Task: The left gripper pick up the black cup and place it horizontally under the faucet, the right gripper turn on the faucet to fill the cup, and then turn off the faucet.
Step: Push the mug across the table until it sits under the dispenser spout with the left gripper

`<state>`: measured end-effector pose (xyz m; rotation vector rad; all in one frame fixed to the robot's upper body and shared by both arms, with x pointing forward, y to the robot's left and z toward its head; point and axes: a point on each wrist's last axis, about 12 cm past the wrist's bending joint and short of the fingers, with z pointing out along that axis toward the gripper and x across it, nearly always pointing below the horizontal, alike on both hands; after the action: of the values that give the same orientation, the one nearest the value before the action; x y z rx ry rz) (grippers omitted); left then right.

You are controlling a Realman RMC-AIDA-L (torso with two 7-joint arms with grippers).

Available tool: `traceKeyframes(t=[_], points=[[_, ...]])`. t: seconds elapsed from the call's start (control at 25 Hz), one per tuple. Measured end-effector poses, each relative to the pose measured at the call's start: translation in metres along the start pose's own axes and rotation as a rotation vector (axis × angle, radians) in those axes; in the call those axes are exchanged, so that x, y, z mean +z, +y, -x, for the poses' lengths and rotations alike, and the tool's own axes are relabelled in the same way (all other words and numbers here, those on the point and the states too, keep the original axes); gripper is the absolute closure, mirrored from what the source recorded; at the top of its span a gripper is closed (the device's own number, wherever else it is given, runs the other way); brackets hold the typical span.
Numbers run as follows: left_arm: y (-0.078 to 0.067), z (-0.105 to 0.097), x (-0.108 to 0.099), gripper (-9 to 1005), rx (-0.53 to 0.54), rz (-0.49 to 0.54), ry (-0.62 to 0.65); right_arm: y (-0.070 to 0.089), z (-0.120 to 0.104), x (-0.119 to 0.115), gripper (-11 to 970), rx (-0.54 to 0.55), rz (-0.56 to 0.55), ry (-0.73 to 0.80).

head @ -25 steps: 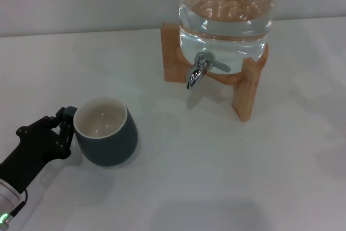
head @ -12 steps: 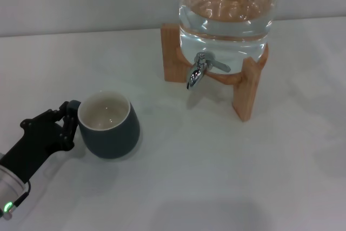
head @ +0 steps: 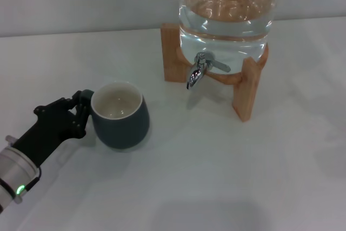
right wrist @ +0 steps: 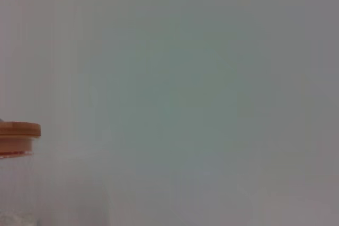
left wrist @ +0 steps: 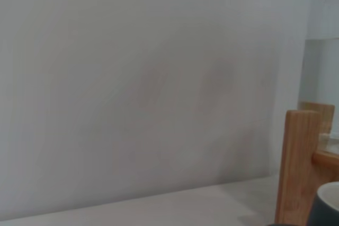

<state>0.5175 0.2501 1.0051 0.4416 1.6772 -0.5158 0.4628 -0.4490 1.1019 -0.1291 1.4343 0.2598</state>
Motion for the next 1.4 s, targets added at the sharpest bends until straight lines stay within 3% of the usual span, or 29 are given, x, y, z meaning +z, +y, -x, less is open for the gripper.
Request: traceKeyframes(t=[0.88, 1.4], points=[[-0.024, 0.004, 0.033, 867, 0.022, -0.12, 0.062, 0.002, -0.003, 0.002, 118, 0.008, 0.009, 0.006], [-0.026, 0.006, 0.046, 867, 0.031, -0.118, 0.112, 0.003, -0.002, 0.006, 118, 0.009, 0.017, 0.0]])
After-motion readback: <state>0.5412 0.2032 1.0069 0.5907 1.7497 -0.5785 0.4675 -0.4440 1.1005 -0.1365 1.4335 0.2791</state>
